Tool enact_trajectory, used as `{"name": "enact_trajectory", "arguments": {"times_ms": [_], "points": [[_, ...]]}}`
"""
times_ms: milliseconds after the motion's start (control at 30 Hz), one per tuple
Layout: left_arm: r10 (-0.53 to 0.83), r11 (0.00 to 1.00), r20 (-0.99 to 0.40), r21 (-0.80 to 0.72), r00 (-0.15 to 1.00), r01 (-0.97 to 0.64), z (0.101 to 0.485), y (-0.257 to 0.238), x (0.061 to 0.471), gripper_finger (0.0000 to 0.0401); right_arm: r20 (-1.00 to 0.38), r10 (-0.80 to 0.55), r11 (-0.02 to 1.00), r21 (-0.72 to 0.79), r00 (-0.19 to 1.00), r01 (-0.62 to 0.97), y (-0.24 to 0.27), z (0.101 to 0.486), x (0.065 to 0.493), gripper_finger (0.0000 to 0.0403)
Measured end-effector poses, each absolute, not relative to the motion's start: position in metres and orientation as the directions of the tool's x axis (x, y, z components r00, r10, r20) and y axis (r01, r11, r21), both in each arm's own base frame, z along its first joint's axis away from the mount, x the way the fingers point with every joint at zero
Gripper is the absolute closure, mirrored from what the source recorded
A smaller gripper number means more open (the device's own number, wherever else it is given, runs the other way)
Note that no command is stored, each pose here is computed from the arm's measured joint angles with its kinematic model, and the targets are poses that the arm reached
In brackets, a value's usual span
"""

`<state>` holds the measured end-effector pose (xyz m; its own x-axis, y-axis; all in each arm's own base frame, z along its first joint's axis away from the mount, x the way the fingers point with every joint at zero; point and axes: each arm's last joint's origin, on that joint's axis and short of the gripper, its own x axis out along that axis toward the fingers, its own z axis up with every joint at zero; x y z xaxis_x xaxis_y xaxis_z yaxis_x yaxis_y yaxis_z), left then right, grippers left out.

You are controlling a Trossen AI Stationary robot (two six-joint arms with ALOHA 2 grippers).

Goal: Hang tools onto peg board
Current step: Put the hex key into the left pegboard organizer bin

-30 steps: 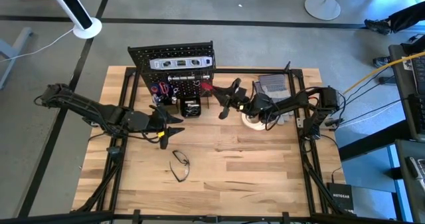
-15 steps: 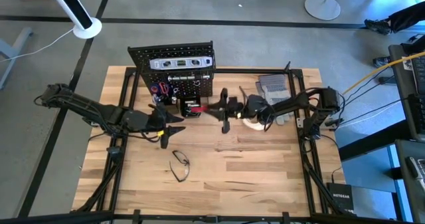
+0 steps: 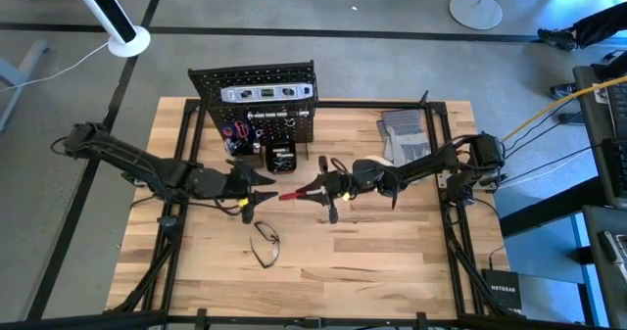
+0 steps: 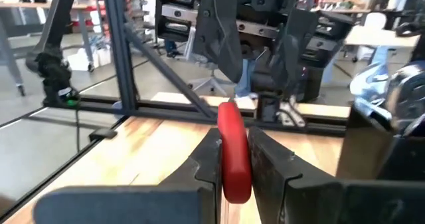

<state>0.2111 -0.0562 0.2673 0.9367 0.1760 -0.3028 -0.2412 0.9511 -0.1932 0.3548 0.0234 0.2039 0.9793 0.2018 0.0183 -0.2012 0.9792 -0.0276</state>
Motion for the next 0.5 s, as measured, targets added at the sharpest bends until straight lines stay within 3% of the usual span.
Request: {"name": "enact_trajectory", "arguments": {"times_ms": [500], "points": [[0.058, 0.959, -0.313, -0.248, 0.948, -0.140, 0.2625, -0.0625, 0.2193, 0.0246, -0.057, 0.182, 0.983, -0.026, 0.982, -0.184, 0.0335, 0.1966, 0.3540, 0.0349]]}}
